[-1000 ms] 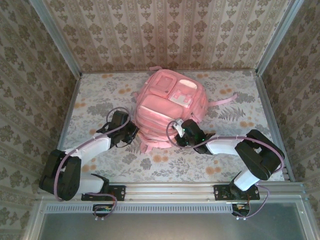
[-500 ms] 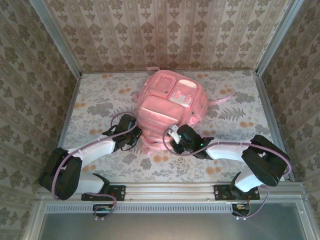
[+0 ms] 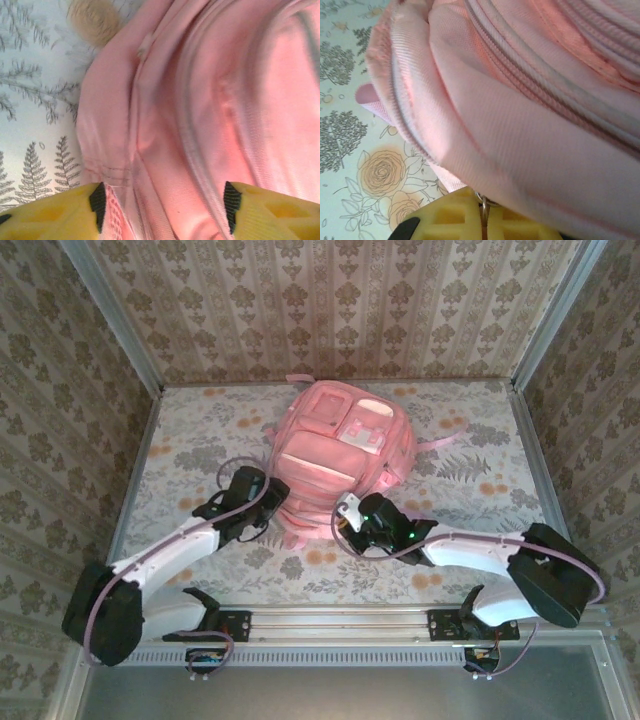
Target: Pack the student bag
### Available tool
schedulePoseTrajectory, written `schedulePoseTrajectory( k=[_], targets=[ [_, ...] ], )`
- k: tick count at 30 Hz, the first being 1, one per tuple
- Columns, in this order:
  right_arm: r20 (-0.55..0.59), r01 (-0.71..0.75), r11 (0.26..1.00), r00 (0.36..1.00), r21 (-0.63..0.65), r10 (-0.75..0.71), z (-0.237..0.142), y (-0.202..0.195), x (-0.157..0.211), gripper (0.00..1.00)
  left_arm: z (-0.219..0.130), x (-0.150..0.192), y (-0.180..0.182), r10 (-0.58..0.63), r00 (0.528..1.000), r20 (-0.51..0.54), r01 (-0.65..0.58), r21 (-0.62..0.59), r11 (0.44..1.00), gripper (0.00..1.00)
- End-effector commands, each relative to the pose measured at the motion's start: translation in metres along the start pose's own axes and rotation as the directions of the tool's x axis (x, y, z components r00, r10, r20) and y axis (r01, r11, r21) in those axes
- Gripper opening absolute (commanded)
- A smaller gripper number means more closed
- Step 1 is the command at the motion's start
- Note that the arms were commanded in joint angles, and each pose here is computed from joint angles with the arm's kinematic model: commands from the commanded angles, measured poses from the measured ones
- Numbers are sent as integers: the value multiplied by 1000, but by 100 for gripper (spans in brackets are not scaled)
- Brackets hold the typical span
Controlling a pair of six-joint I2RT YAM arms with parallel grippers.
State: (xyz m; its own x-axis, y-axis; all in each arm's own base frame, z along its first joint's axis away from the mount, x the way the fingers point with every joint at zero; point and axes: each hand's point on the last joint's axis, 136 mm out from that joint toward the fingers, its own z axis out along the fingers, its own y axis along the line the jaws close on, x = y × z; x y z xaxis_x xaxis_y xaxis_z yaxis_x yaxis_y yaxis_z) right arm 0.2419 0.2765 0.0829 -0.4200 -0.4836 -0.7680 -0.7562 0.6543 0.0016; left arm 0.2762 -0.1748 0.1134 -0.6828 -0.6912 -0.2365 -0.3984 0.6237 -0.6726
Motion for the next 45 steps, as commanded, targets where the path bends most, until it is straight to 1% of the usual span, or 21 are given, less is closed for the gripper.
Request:
schedulePoseTrajectory(
  k=[1,4,5,6,8,10,14,16,17,18,21,25,26,29,31,35,43,44,45],
  targets=[
    [78,-4,1000,997,-14,6,-14,-2,-11,0,-18,-17,5,94,995,24,-93,-30,995,68],
    [90,-24,1000,996,3,23,-21,-10,-7,0,-23,-27,6,142,990,23,-141,-21,990,68],
    [94,-29,1000,995,8,28,-23,-13,-5,0,-22,-26,5,169,985,10,-169,-16,985,68],
    [95,-37,999,995,13,36,-24,-16,-3,0,-20,-34,9,166,986,16,-165,-27,986,67],
    [98,-50,998,994,26,47,-28,-23,0,0,-11,-32,9,205,979,-16,-205,-35,978,66],
    [98,-64,997,993,48,59,-30,-30,3,0,2,-24,11,211,974,-83,-216,-55,975,66],
    [130,-123,989,985,86,111,-36,-44,3,0,36,0,9,202,952,-232,-219,-50,975,62],
    [135,-124,989,984,77,113,-37,-42,2,0,52,11,7,172,946,-273,-183,-15,983,58],
    [133,-124,991,984,59,115,-36,-39,2,0,57,25,3,170,938,-302,-175,13,985,56],
    [132,-123,992,984,35,118,-36,-35,1,0,61,30,2,160,937,-309,-159,26,987,55],
    [113,-118,993,987,-2,117,-32,-25,3,0,68,36,2,134,942,-308,-126,46,991,46],
    [94,-97,995,991,-24,99,-28,-15,6,0,70,36,10,82,956,-281,-71,47,996,23],
    [89,-87,996,992,-35,90,-27,-11,5,0,71,36,12,67,959,-276,-57,42,997,19],
    [68,-60,996,996,-63,64,-24,1,6,0,70,33,22,9,968,-250,-7,6,1000,9],
    [58,-49,996,997,-77,54,-22,7,6,0,69,30,28,-24,976,-218,22,-12,1000,4],
    [48,-37,993,998,-109,43,-16,22,1,0,65,24,33,-56,984,-171,51,-31,998,0],
    [27,-14,989,999,-147,18,-2,47,-8,0,57,21,26,-50,989,-138,48,-18,999,0],
    [35,-21,990,999,-139,26,-2,46,-10,0,56,21,25,-43,989,-138,41,-15,999,2],
    [44,-24,990,999,-136,31,-3,45,-12,0,53,21,24,-25,990,-140,23,-13,1000,7]
  ],
)
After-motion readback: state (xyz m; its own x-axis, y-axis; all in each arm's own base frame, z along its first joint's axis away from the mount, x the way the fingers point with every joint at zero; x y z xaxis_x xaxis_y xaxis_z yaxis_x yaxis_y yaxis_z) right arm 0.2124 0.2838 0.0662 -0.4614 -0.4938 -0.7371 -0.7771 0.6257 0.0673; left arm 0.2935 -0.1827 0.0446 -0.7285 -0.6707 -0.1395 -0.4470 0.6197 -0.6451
